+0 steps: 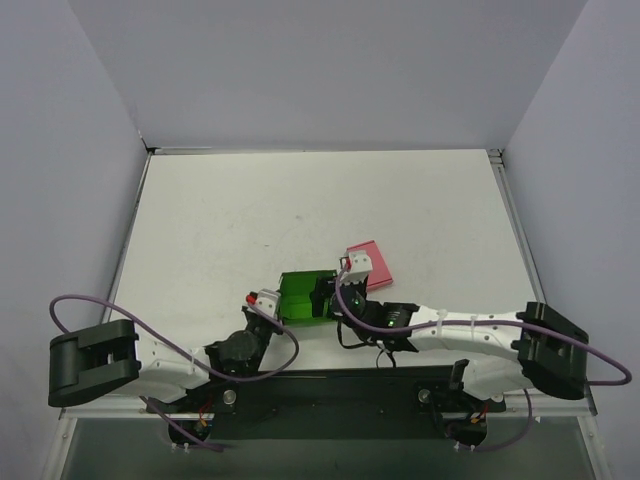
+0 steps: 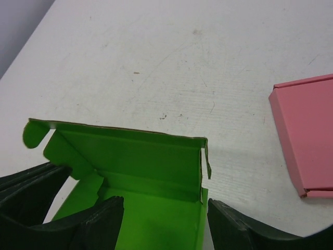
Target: Fold the paper box
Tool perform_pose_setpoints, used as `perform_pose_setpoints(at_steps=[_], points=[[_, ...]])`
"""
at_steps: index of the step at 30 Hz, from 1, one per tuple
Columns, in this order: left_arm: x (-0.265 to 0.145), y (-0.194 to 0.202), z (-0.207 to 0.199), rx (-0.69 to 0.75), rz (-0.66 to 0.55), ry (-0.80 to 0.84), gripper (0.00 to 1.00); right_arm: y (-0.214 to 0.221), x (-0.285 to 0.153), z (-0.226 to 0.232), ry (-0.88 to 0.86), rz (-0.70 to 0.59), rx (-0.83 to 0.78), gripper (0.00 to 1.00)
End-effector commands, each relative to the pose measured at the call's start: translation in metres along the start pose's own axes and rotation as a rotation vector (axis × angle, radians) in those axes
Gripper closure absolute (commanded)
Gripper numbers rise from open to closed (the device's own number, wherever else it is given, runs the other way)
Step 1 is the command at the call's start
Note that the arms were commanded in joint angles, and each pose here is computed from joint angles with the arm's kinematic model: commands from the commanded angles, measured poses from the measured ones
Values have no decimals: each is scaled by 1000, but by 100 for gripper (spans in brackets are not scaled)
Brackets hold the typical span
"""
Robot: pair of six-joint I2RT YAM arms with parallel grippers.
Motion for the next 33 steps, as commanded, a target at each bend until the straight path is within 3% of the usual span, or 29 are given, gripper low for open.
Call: perform_pose_setpoints(at_steps=[1, 7, 10, 17, 22, 29, 33], points=[[3, -2, 2, 30, -3, 48, 100, 1, -25, -18, 13, 49, -13, 34], [3, 0, 1, 78, -8, 83, 100, -29, -40, -34, 23, 4, 12, 28], [4, 1, 0, 89, -9, 92, 100, -52, -35, -39, -19, 62, 44, 28], [5, 1, -5, 100, -10, 120, 100, -72, -20, -35, -105, 208, -71, 31], [5, 2, -5, 98, -6, 119, 100, -73, -15, -23, -204, 283, -108, 37], [5, 2, -4, 94, -6, 119, 100, -63, 0, -34, -140, 320, -137, 44], [6, 2, -5, 98, -4, 121, 100, -56, 7, -34, -132, 348, -142, 56]])
Point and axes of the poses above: each gripper's point midway between its finger pads, its own x axis out along the fingers, its own z axis along the line the jaws close on, y = z × x, the point moved 9 cm from there along -x, back along the fingers, and after that the axes turned 9 degrees about x, right-handed, at the moved point
